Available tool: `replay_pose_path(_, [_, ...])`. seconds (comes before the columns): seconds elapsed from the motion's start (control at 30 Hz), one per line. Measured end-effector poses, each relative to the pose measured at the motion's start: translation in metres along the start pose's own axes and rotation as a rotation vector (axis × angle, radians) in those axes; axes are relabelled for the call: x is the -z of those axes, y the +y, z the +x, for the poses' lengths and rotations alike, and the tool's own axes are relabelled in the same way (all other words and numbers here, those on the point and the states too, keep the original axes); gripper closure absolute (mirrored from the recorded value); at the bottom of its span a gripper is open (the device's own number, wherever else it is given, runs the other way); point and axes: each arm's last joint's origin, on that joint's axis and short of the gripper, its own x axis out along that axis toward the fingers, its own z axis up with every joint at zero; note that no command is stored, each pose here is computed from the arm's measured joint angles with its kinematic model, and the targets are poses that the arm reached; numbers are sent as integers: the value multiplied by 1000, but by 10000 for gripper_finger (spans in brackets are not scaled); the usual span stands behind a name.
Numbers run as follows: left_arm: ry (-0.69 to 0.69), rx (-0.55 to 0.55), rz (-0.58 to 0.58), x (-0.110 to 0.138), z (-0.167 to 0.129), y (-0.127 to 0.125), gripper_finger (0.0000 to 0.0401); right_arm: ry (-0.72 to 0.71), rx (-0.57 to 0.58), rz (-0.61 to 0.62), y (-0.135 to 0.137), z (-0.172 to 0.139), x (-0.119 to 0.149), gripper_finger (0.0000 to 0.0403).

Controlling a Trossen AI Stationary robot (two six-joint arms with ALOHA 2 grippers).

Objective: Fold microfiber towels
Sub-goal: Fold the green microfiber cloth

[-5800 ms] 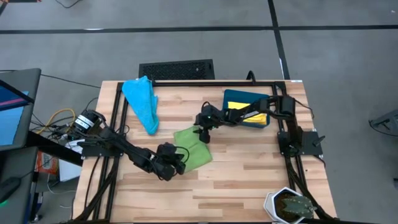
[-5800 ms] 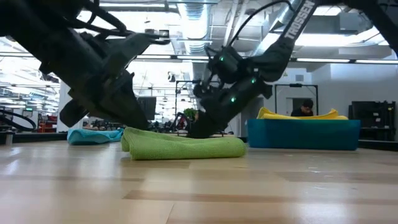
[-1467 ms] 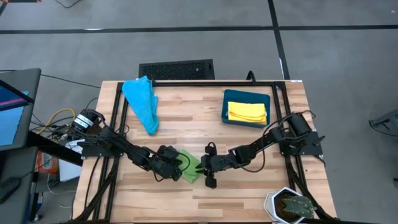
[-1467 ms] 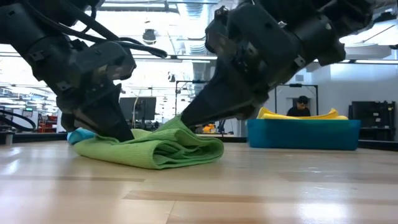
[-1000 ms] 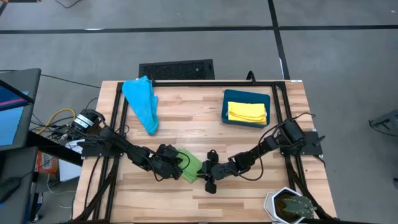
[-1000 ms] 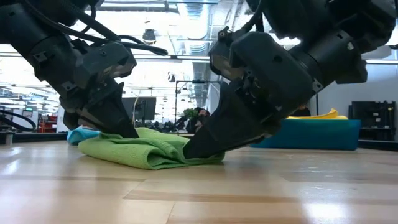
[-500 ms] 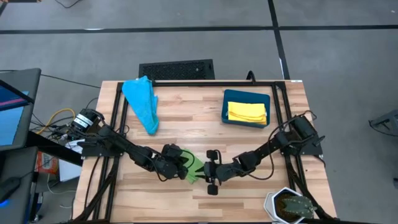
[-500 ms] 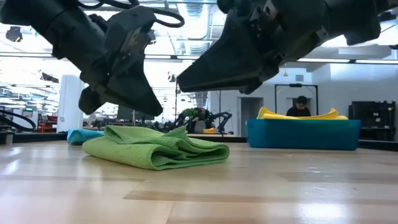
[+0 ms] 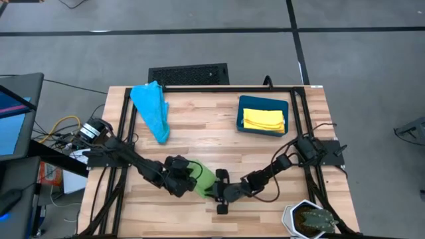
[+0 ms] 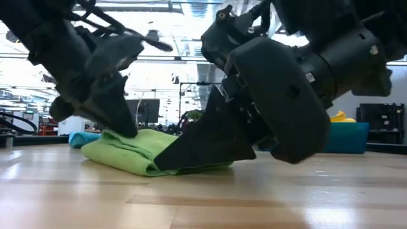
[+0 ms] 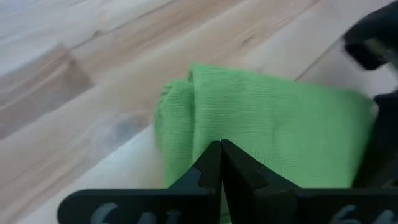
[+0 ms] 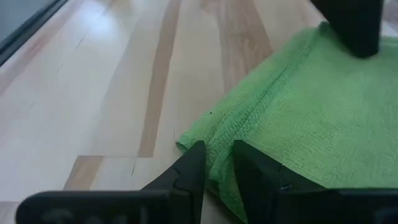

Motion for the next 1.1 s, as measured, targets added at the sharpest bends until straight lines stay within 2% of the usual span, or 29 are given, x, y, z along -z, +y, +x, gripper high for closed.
replay_pose_path(0.2, [34,-34,6,12,10,3,401,19,-19,-8,2,-10,-13,294])
replay_pose_path(0.33, [36,-41,17,15,11,3,401,-57,-37,2,1,-33,-48,294])
replay_pose_path(0.43, [24,-45,18,14,11,3,401,-31,-24,13,-4,-50,-64,294])
replay_pose_path(0.57, [37,-36,17,15,10,3,401,111,47,201,-24,-76,-75,275])
replay_pose_path(0.67, [38,-28,18,18,8,2,401,218,126,309,-41,-92,-76,236])
replay_pose_path(0.73, [38,-22,20,19,7,1,401,239,163,356,-52,-96,-79,201])
replay_pose_path(0.83, [34,-22,37,19,7,1,401,226,189,396,-67,-92,-82,150])
replay_pose_path(0.9, [33,-21,49,19,7,1,401,198,203,414,-76,-79,-82,128])
replay_pose_path(0.97, [33,-20,60,19,7,1,401,233,220,400,-83,-68,-77,115])
replay_pose_path(1.1, [21,-18,81,19,7,1,401,292,178,379,-86,-38,-73,111])
